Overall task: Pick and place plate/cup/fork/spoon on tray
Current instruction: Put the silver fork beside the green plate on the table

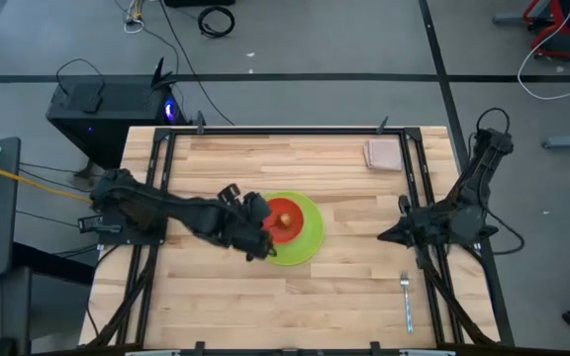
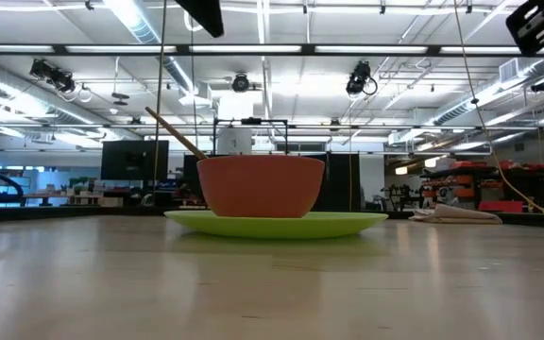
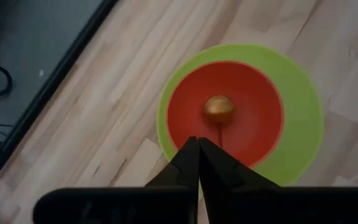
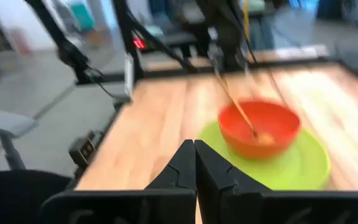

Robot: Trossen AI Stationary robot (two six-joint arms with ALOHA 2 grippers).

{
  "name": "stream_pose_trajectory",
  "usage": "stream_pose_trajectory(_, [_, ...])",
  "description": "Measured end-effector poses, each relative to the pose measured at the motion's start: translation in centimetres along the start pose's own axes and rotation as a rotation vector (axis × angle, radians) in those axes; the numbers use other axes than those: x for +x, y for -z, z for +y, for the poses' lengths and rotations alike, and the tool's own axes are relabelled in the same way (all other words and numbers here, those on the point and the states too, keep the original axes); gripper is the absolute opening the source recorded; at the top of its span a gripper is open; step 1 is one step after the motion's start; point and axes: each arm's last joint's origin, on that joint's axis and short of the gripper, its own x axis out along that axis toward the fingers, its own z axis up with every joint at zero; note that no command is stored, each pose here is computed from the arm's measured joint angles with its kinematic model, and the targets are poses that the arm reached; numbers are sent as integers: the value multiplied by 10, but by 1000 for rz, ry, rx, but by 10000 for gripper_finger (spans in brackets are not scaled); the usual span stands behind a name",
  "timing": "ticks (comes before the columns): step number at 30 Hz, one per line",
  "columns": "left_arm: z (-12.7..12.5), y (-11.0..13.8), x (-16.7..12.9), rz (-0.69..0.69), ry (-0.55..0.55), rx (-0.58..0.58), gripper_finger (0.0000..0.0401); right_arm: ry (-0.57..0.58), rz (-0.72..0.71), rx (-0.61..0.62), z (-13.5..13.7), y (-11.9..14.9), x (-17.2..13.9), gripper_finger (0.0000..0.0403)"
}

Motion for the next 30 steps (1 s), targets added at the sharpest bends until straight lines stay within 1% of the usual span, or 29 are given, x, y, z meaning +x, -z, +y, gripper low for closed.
stream_pose_trajectory(3, [-8, 11, -12, -55, -31, 20, 19, 63, 93, 72, 10, -3, 9, 0])
stream_pose_trajectory(7, [-16, 25, -24, -116, -67, 26, 6, 118, 211, 170, 26, -6, 21, 0])
stream_pose_trajectory(13, [-22, 50, -33, -146, -118, 14, 17, 172, 371, 297, 48, -8, 38, 0])
stream_pose_trajectory(16, [-22, 59, -34, -146, -134, 1, 10, 197, 435, 359, 57, -7, 46, 0])
stream_pose_trajectory(19, [-24, 65, -35, -161, -141, -7, 6, 211, 507, 426, 65, -3, 52, 0])
stream_pose_trajectory(25, [-28, 75, -38, -192, -139, 2, 17, 264, 650, 572, 75, 13, 64, 0])
stream_pose_trajectory(30, [-31, 82, -39, -197, -128, 0, 6, 361, 781, 719, 79, 27, 68, 0])
